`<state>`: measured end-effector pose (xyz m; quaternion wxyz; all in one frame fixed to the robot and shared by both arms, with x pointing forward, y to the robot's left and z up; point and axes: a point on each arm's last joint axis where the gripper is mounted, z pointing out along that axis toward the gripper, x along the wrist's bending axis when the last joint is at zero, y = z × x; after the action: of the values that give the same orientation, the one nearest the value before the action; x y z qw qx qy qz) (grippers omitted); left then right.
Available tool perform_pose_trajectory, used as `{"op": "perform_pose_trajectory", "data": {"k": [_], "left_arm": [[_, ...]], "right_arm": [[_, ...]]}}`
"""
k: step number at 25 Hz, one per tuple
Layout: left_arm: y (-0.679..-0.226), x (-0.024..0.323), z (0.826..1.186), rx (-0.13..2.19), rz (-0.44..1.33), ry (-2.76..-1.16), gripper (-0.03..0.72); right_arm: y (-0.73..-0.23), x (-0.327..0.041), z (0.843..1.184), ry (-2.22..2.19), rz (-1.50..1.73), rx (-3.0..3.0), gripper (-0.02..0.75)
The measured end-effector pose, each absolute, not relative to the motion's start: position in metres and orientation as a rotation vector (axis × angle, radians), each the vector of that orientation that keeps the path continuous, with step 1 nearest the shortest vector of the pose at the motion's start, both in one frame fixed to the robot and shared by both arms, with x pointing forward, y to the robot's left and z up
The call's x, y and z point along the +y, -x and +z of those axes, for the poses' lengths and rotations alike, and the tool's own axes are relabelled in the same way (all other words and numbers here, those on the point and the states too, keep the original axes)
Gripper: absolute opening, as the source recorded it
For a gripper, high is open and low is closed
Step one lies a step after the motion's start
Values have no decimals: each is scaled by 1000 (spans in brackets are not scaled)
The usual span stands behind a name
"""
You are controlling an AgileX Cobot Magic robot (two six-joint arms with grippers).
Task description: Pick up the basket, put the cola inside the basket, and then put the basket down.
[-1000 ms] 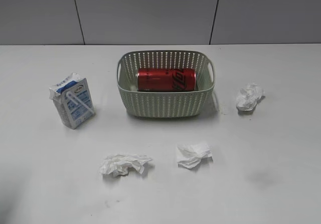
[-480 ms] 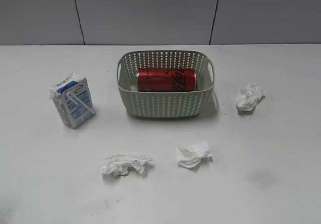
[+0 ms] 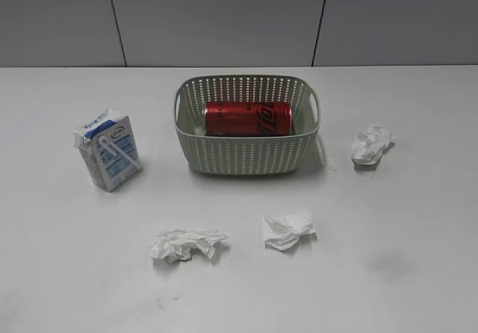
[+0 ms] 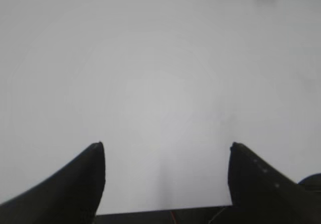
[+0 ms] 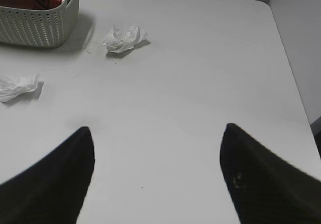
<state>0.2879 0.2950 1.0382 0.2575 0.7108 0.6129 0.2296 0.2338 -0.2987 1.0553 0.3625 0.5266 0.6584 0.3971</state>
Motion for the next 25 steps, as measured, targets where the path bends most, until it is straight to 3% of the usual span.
{"op": "perform_pose_trajectory", "data": {"k": [13, 25], "left_arm": [[-237, 302, 1046, 1450, 852, -1679, 574], [-234, 303, 1046, 1440, 864, -1667, 573]], "right_arm": [[-234, -299, 1055, -1356, 1023, 1695, 592], [-235, -303, 1055, -1343, 960, 1676, 592]]}}
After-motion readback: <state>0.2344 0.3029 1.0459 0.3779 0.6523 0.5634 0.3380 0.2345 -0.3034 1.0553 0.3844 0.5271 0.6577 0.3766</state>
